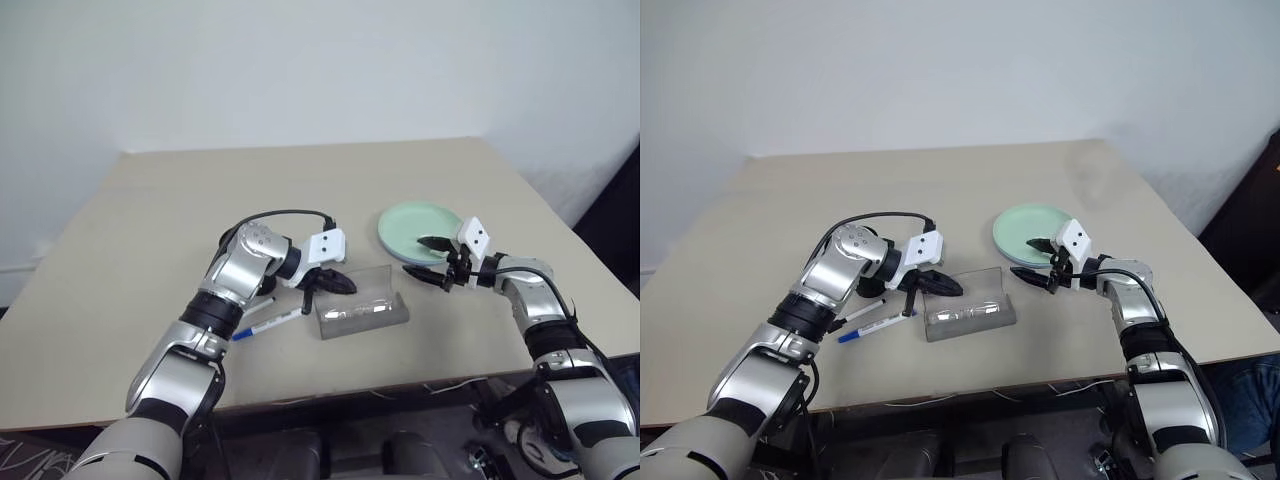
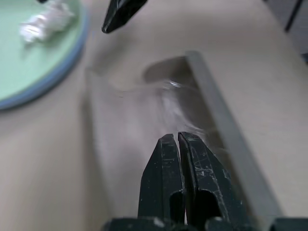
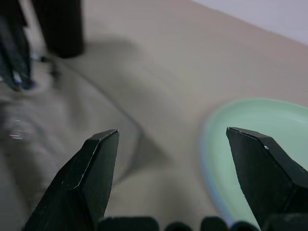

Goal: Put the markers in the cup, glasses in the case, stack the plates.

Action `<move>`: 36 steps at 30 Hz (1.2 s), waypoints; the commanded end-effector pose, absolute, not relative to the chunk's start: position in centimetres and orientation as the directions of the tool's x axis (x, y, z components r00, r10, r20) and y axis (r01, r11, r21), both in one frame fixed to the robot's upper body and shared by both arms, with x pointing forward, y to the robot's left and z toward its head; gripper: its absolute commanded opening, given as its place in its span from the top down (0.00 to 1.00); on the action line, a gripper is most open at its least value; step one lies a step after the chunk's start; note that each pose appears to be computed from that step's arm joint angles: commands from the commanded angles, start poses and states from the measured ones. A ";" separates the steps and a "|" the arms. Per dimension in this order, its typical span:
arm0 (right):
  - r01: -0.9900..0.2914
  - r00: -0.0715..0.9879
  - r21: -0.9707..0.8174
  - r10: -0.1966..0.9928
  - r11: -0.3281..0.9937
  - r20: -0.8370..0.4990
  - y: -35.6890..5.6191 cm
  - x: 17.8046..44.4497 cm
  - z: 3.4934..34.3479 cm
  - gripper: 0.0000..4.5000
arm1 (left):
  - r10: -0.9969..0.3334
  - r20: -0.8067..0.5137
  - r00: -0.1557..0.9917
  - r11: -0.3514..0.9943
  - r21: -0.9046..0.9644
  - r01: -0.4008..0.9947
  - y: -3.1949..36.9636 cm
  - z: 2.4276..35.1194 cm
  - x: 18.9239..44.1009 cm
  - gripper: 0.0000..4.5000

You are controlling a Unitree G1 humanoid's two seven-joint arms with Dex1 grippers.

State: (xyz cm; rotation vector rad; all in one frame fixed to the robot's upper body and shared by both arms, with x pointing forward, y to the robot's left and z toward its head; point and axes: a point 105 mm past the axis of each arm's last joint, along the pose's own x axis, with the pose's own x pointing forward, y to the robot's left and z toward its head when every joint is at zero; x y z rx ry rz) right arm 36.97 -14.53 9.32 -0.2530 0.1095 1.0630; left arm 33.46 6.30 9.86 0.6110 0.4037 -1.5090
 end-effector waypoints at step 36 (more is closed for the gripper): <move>-0.964 0.265 -0.026 0.946 0.265 -0.189 -13.7 33.3 11.1 0.14 | -0.739 -0.660 0.137 -0.094 0.303 0.948 4.7 11.1 36.5 0.99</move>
